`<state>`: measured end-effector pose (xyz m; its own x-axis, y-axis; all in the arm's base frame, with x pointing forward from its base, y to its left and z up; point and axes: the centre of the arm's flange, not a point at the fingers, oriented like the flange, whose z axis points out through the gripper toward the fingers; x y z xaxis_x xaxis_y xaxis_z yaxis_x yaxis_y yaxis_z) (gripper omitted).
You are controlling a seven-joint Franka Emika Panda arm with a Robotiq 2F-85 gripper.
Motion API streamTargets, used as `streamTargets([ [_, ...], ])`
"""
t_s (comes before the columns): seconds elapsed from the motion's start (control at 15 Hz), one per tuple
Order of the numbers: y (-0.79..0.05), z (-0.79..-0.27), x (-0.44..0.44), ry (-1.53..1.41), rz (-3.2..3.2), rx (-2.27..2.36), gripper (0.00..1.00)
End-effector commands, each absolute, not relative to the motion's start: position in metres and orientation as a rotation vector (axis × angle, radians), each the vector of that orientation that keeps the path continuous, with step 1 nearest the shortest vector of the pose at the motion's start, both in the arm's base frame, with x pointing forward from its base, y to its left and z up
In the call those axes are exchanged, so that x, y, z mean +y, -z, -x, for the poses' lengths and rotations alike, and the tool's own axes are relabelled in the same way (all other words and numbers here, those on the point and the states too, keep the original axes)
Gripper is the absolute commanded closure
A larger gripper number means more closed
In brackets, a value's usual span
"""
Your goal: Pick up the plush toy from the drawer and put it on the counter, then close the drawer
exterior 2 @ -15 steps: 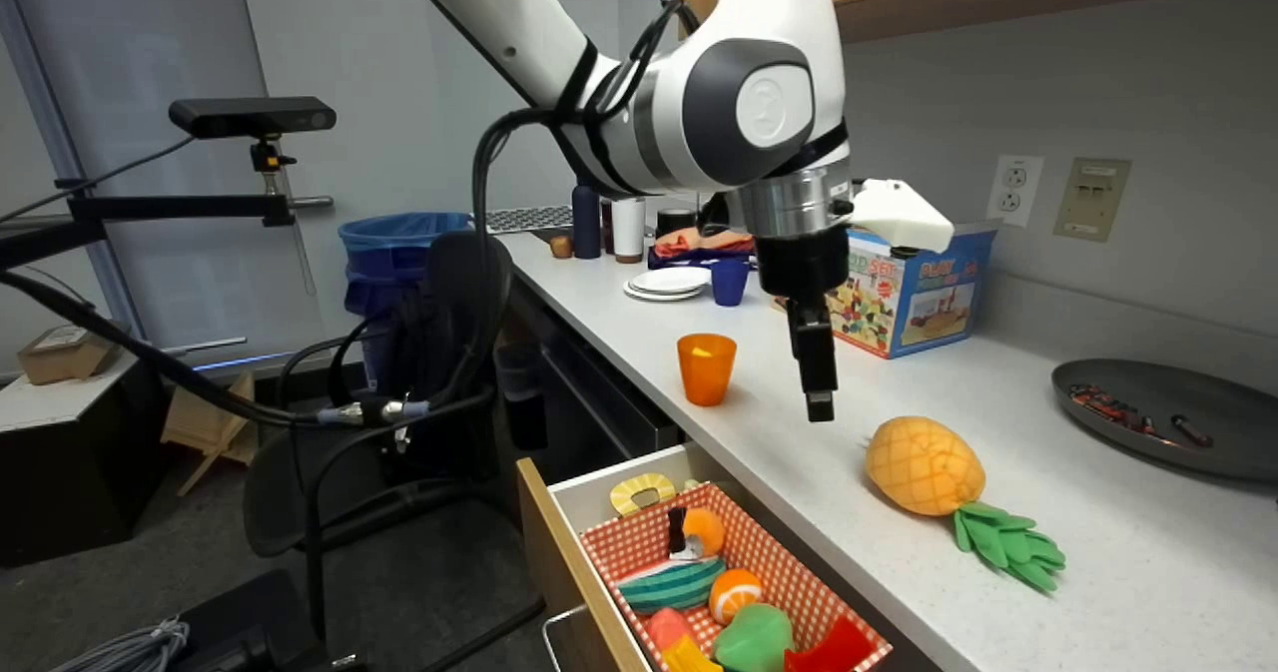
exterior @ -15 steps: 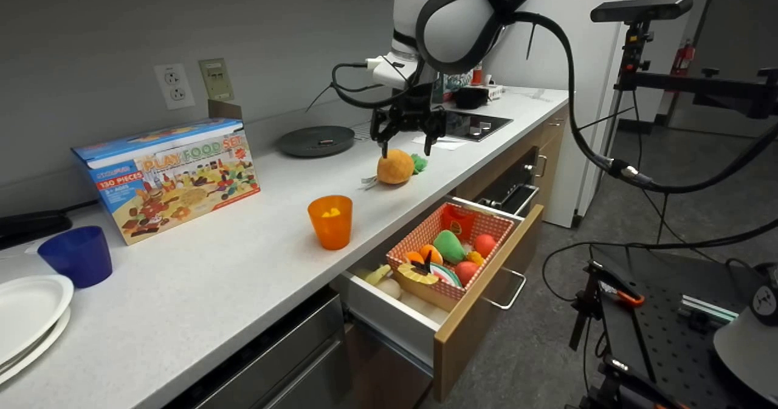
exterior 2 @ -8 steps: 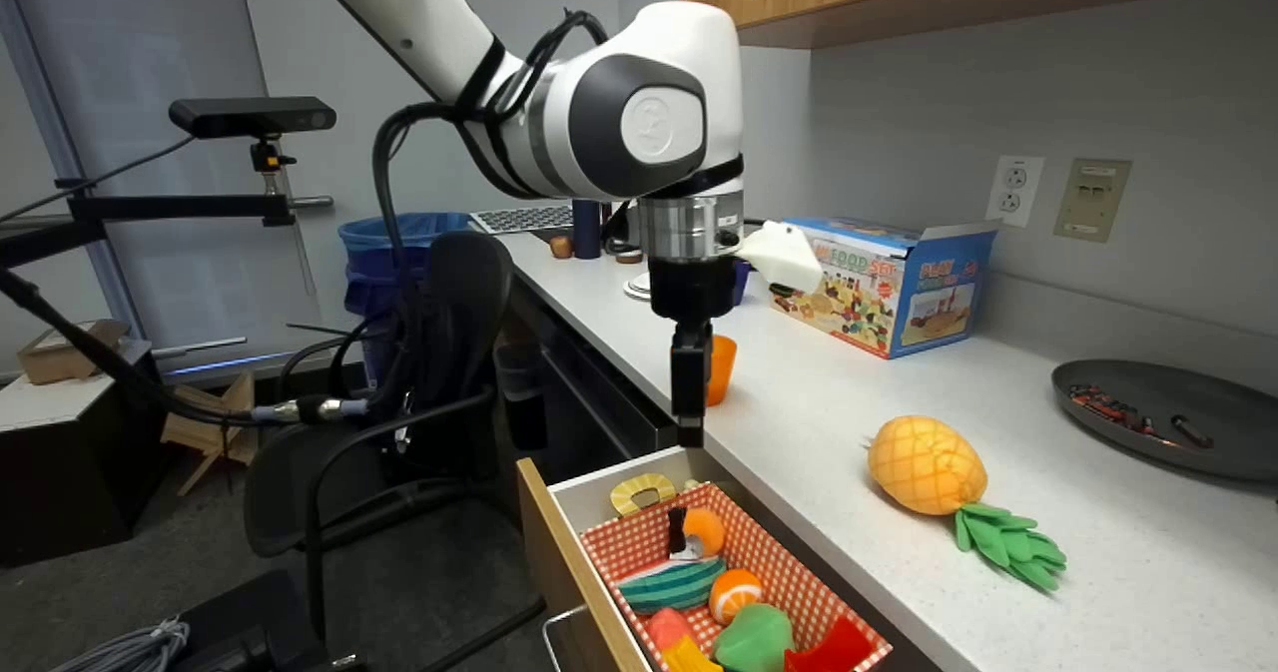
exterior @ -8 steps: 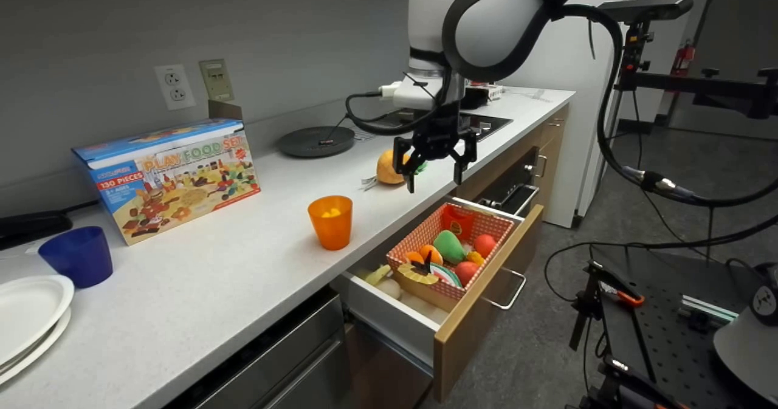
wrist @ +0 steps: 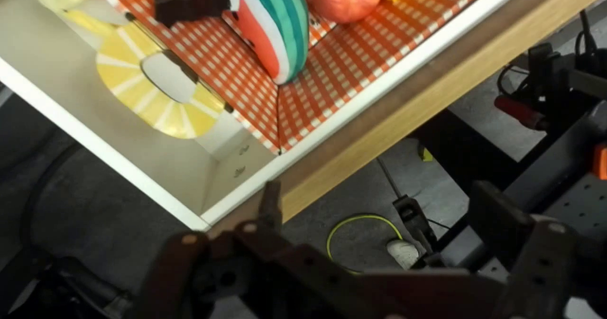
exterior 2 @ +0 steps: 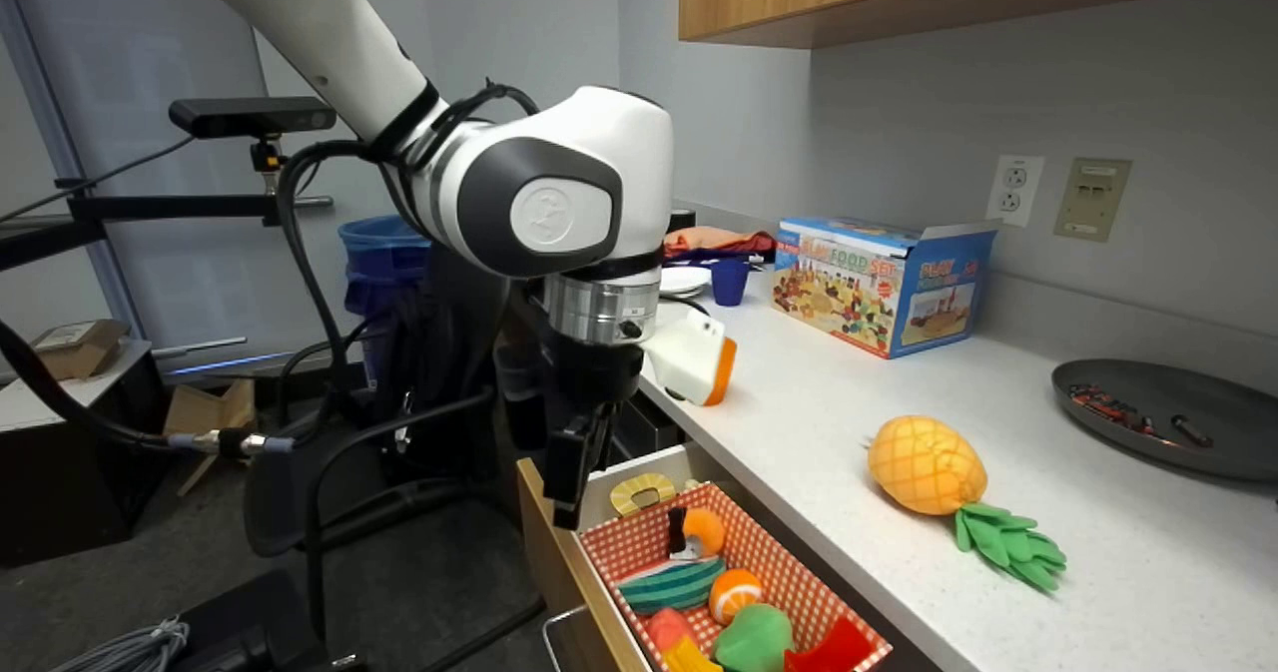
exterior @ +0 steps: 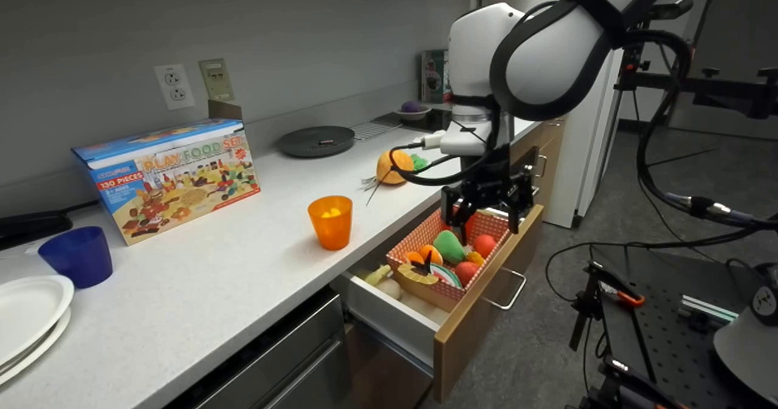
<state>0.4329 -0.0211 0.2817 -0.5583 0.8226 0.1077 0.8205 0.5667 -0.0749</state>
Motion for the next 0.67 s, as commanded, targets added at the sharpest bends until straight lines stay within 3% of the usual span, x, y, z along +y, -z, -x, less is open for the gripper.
streamTargets([
  [0.0, -0.275, -0.397, -0.013, 0.046, 1.372, -2.634, 0.00],
  [0.6, -0.232, -0.360, -0.027, 0.096, 1.390, -2.483, 0.00],
])
